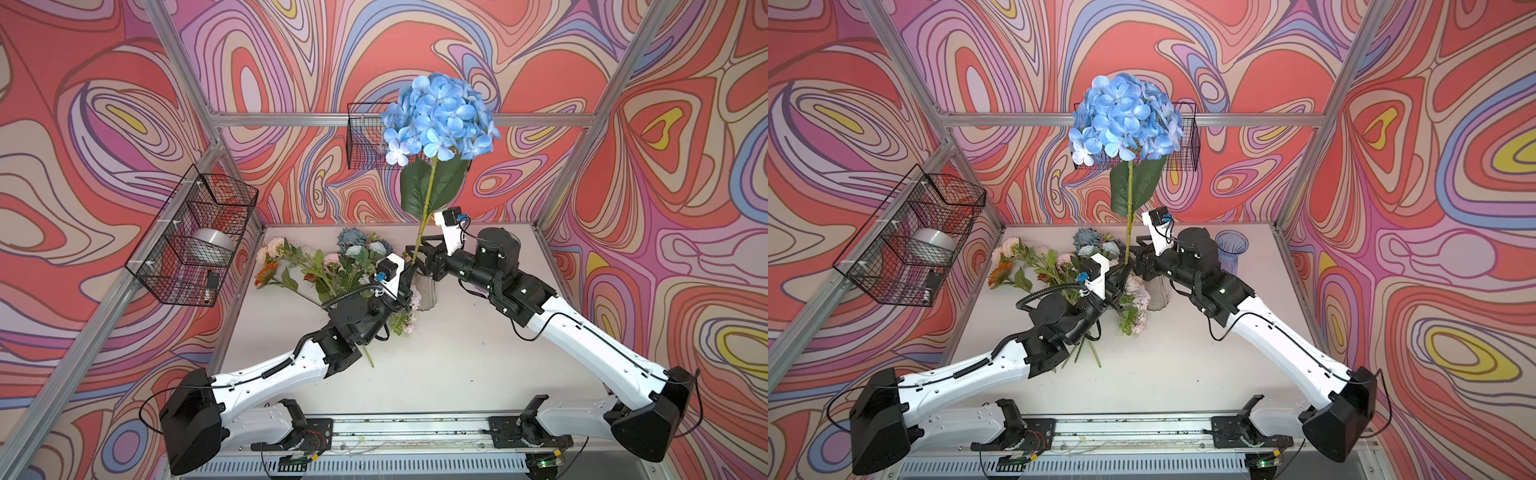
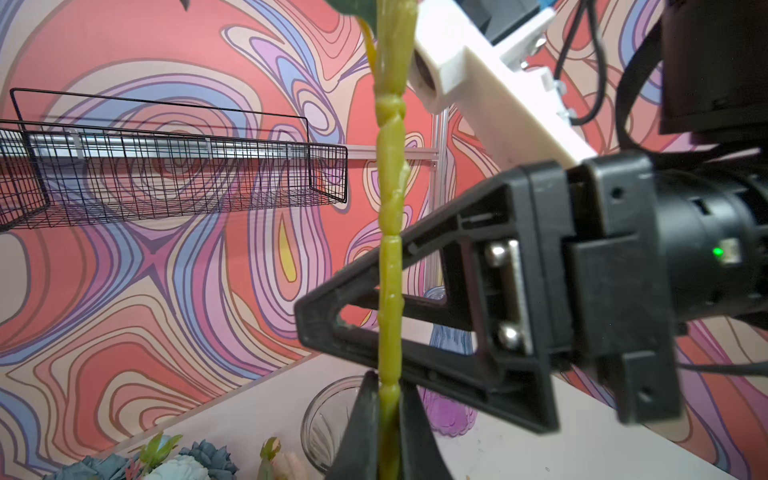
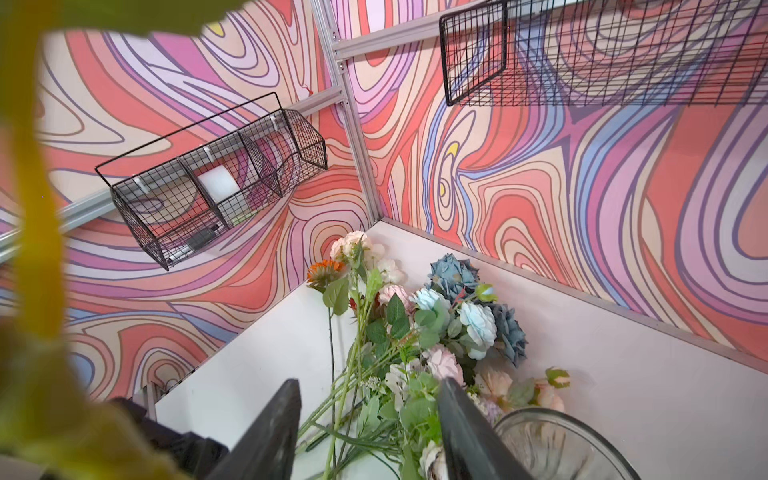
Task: Arrange the flowers into the vase
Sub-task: 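Grasp the hydrangea stem with the right gripper above the left gripper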
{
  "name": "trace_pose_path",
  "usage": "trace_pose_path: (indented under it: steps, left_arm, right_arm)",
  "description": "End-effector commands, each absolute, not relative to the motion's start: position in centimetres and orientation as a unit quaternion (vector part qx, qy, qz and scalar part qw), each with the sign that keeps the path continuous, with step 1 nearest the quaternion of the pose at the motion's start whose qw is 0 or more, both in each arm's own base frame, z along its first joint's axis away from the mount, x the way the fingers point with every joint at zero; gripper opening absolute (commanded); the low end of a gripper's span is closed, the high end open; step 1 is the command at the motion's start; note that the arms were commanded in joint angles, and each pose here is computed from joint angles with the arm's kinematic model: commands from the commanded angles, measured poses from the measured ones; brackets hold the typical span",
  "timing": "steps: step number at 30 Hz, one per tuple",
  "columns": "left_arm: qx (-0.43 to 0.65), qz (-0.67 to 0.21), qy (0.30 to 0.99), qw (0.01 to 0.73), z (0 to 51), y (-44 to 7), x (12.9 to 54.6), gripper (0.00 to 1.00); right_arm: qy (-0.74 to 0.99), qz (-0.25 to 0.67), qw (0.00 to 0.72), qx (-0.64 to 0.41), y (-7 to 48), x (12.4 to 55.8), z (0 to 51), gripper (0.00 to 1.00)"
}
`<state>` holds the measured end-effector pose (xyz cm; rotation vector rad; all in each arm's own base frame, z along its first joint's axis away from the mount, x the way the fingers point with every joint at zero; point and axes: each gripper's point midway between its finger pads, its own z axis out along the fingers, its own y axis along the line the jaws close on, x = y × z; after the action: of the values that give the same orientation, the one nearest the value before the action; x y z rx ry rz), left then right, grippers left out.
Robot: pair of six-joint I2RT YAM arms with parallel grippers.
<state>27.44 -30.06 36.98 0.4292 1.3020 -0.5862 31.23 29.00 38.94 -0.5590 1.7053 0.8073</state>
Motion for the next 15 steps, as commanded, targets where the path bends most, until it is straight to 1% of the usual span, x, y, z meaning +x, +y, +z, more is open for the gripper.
trace_pose_path:
  steps: [1, 8, 15]
  left_arm:
    - [0.188, -0.253, 0.587, 0.746, 38.2, -30.2, 27.9, 0.0]
    - [0.188, -0.26, 0.596, 0.736, 37.4, -30.4, 28.8, 0.0]
    - [0.195, -0.258, 0.598, 0.733, 37.1, -30.7, 28.8, 0.0]
  right_arm:
    - [0.709, 0.348, 0.552, -0.267, 28.9, 28.9, 39.7, 0.56]
    - [0.672, 0.369, 0.573, -0.289, 28.8, 27.2, 42.5, 0.58]
    - [0.65, 0.394, 0.571, -0.311, 30.1, 27.0, 43.4, 0.58]
